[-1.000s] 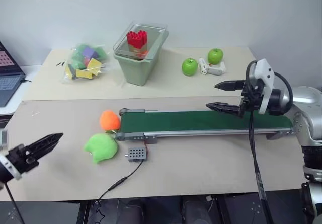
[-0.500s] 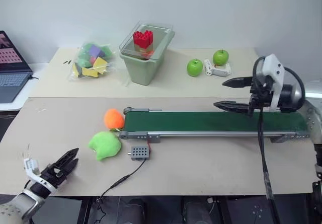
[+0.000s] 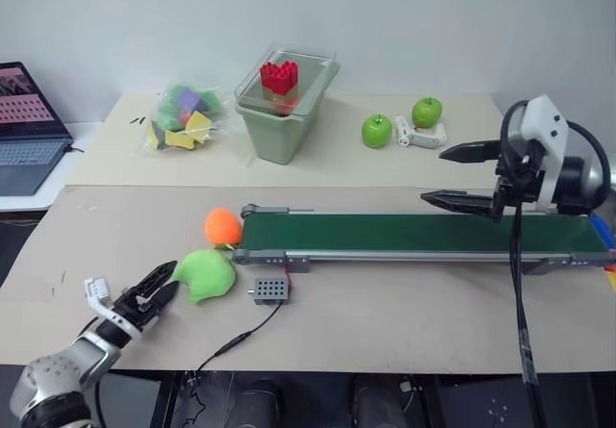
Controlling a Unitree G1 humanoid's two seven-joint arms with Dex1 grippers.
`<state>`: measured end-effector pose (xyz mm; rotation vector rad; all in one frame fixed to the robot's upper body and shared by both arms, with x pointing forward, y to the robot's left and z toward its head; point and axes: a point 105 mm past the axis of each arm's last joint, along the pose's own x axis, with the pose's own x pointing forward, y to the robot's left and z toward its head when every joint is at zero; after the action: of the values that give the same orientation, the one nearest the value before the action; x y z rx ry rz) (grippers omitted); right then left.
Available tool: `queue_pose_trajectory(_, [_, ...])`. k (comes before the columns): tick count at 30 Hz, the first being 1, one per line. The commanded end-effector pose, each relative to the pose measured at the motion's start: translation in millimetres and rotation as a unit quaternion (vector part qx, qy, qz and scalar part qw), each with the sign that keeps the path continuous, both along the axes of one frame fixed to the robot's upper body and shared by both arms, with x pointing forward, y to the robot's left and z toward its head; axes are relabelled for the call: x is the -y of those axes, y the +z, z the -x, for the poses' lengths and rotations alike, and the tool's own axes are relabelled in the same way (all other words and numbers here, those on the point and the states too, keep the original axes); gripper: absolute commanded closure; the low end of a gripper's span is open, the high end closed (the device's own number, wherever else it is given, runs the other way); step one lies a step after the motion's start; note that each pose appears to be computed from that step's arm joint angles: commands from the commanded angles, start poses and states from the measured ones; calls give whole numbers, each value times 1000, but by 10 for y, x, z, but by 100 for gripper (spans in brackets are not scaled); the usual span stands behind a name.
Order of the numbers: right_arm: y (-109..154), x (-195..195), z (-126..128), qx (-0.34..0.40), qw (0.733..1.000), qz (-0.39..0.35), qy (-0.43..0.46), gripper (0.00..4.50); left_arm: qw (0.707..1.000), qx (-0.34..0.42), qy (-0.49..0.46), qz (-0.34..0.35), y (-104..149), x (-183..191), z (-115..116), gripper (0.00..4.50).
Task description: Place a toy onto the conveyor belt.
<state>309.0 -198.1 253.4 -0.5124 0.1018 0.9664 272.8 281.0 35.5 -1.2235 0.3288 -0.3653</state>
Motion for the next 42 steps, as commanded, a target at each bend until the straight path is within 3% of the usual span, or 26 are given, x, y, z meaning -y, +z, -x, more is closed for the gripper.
queue_pose_trajectory(1, [166,11,73,29,1000,-2,-2,0,999,-24,-20,24,-103,156,-57,4])
queue_pose_trajectory(8, [157,37,105,29,1000,-1,-11,0,999,-30,-24,21,-131,196,-117,4])
queue_pose_trajectory(9, [156,40,109,29,1000,-1,-12,0,999,-32,-19,21,-142,171,-112,57])
queue_pose_trajectory(10, [153,42,113,29,999,0,-13,0,999,-34,-16,22,-149,147,-106,75])
queue_pose_trajectory(18, [131,34,107,30,999,-3,-16,0,999,-26,-7,30,-69,84,-125,362])
queue_pose_trajectory(21, [126,22,92,30,999,-4,-15,0,999,-26,3,25,-61,49,-125,444])
queue_pose_trajectory(26, [81,2,79,26,1000,-7,-13,0,999,-9,30,29,109,-196,144,449])
queue_pose_trajectory(30, [63,13,85,24,1000,-9,-14,0,998,12,59,-19,359,-465,251,449])
queue_pose_trajectory(33, [13,4,82,20,1000,-14,-14,0,988,18,100,-120,508,-698,150,449])
queue_pose_trajectory(36, [-41,-55,61,15,1000,-22,-8,0,964,68,153,-208,864,-872,-89,449])
queue_pose_trajectory(39, [-43,-112,37,16,999,-29,0,0,926,142,138,-322,1244,-678,-346,449])
queue_pose_trajectory(42, [-51,-120,18,17,999,-31,1,0,890,218,75,-394,1528,-253,-530,449])
